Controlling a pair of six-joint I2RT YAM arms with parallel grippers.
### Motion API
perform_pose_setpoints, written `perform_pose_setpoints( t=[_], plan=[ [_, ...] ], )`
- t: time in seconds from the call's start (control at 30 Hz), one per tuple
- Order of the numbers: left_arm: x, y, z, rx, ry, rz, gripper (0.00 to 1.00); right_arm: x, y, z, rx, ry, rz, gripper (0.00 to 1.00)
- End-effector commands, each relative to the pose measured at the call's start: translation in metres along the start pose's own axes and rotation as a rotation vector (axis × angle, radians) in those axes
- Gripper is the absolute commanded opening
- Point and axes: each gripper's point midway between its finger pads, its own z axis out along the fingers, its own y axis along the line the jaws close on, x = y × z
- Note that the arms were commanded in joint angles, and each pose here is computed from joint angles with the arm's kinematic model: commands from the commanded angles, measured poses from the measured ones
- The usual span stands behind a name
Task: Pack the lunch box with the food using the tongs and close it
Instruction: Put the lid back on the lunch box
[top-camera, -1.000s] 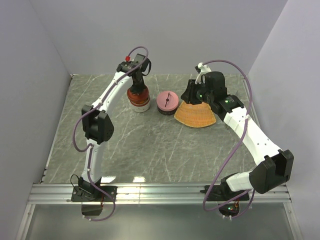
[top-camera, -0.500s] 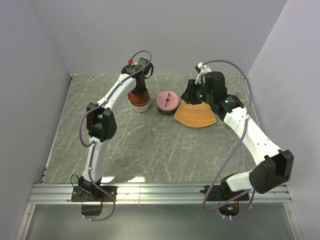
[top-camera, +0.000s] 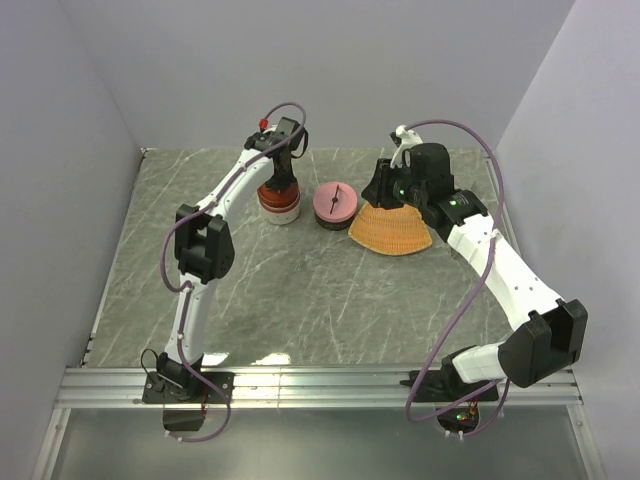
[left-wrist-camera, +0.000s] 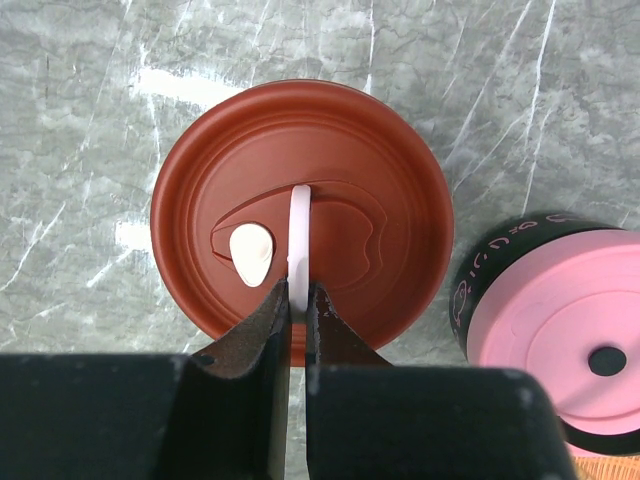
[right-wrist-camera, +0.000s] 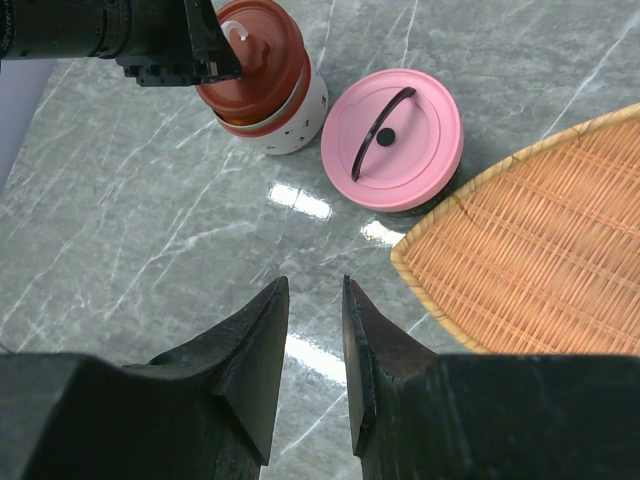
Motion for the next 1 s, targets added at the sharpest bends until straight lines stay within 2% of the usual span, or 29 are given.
perform_pose_setpoints(
  t=[0.0,0.53,0.8,0.97],
  plan=[
    [0.012,0.002,0.013,-0.01,0.035,0.026,0.0,-0.013,0.004,-0.002,-0.015,-0.033,-0.017,0.36],
    [0.034,0.007,-0.001,-0.014,0.08,-0.003,0.0,-0.011,0.003,0.0,-0.01,-0.028,-0.018,0.36],
    [0.019,0.003,-0.016,-0.002,0.059,-0.023,0.0,-0.011,0.003,-0.001,-0.009,-0.03,-0.018,0.36],
    [0.022,0.002,-0.027,0.014,0.102,-0.032,0.0,-0.012,0.002,-0.002,-0.007,-0.035,-0.02,0.36]
  ],
)
